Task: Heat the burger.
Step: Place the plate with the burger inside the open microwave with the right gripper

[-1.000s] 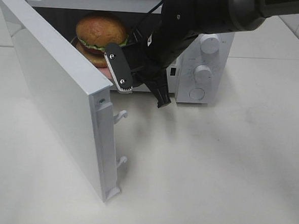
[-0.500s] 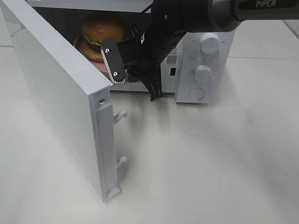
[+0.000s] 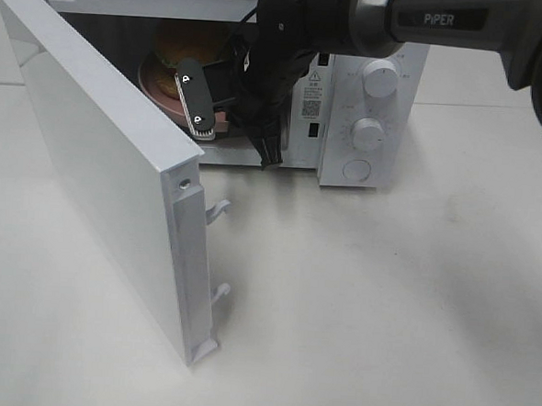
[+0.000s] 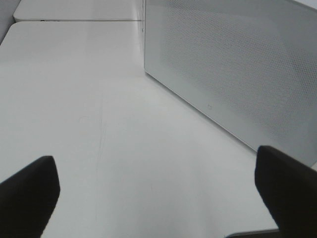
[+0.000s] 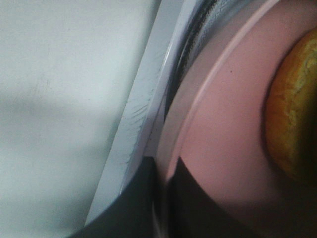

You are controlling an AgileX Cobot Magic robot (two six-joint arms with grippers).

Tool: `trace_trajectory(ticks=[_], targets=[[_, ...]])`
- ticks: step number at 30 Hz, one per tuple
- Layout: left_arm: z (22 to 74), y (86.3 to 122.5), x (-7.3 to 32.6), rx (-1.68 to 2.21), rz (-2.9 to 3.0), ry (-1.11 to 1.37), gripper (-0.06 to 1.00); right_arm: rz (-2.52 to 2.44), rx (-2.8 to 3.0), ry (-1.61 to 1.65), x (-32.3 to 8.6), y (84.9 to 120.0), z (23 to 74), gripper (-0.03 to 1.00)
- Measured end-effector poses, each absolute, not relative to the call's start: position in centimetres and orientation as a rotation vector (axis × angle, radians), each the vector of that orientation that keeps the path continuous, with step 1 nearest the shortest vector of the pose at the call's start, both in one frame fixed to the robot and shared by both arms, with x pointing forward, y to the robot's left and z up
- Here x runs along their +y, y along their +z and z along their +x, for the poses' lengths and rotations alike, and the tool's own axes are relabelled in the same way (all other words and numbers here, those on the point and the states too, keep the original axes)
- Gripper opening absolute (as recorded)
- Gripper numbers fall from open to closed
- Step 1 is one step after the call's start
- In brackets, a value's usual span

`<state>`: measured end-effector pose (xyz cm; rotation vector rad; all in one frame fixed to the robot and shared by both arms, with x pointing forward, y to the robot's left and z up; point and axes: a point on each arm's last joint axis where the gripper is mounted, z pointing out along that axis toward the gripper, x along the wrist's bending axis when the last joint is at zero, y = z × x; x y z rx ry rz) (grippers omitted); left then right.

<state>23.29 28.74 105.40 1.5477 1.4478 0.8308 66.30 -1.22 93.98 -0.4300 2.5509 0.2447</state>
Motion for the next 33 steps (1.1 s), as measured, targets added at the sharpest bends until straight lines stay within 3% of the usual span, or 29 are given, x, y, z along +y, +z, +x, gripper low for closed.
trace_trajectory(ticks=[22,27,30,32,33], targets=[[23.3,105.4,28.7,1.448,1.548,0.831,0.99,-0.322,2.543,0.292,0.0,92.4,68.1,0.06],[23.3,105.4,28.7,1.448,1.548,0.831,0.99,-0.31,2.521,0.31,0.2,92.6,68.3,0.15],[23.3,105.4,28.7,1.448,1.548,0.831,0.99,-0.285,2.514,0.325,0.2,92.8,68.4,0.24],[23.3,105.4,28.7,1.448,1.548,0.831,0.99,-0.272,2.508,0.333,0.3,92.9,68.4,0.35],[23.3,105.4,28.7,1.448,1.548,0.831,0.99,-0.272,2.508,0.333,0.3,92.9,68.4,0.35]])
